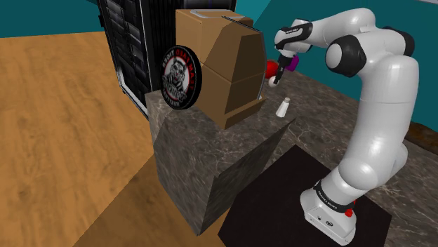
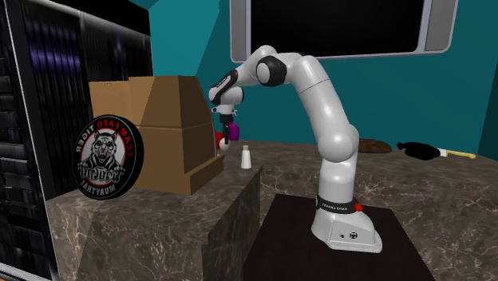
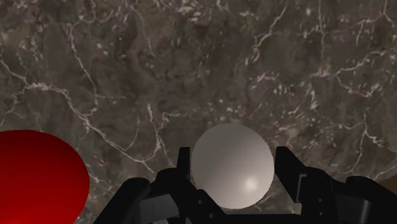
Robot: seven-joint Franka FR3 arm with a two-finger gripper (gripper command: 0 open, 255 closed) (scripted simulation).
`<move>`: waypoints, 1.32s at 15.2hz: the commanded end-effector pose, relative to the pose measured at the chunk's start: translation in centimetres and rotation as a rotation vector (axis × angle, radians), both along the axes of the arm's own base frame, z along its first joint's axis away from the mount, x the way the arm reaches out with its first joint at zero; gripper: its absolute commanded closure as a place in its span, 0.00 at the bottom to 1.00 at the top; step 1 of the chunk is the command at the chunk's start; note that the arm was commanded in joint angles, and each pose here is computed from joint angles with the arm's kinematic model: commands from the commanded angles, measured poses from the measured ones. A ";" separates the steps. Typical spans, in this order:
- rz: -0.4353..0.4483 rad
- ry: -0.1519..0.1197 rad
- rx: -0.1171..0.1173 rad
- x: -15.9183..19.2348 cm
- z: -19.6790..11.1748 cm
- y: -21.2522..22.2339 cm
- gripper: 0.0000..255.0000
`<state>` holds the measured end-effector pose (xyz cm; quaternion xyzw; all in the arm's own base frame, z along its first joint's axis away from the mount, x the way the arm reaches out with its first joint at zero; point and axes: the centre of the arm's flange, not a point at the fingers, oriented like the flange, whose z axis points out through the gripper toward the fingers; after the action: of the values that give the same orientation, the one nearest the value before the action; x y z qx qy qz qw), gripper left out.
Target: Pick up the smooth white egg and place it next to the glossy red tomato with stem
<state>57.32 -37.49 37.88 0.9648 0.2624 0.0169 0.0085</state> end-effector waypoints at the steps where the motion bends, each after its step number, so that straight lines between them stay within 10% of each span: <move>1: 0.000 -0.001 0.000 0.1 -1.0 -0.1 1.00; 13: 0.000 -0.001 0.000 0.1 -3.6 -0.1 1.00; 14: 0.000 -0.001 0.000 0.1 -3.6 -0.1 0.00; 20: 0.000 -0.001 0.000 0.0 -2.3 -0.1 0.00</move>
<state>57.27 -37.69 34.81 0.9647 0.2625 0.0171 0.0087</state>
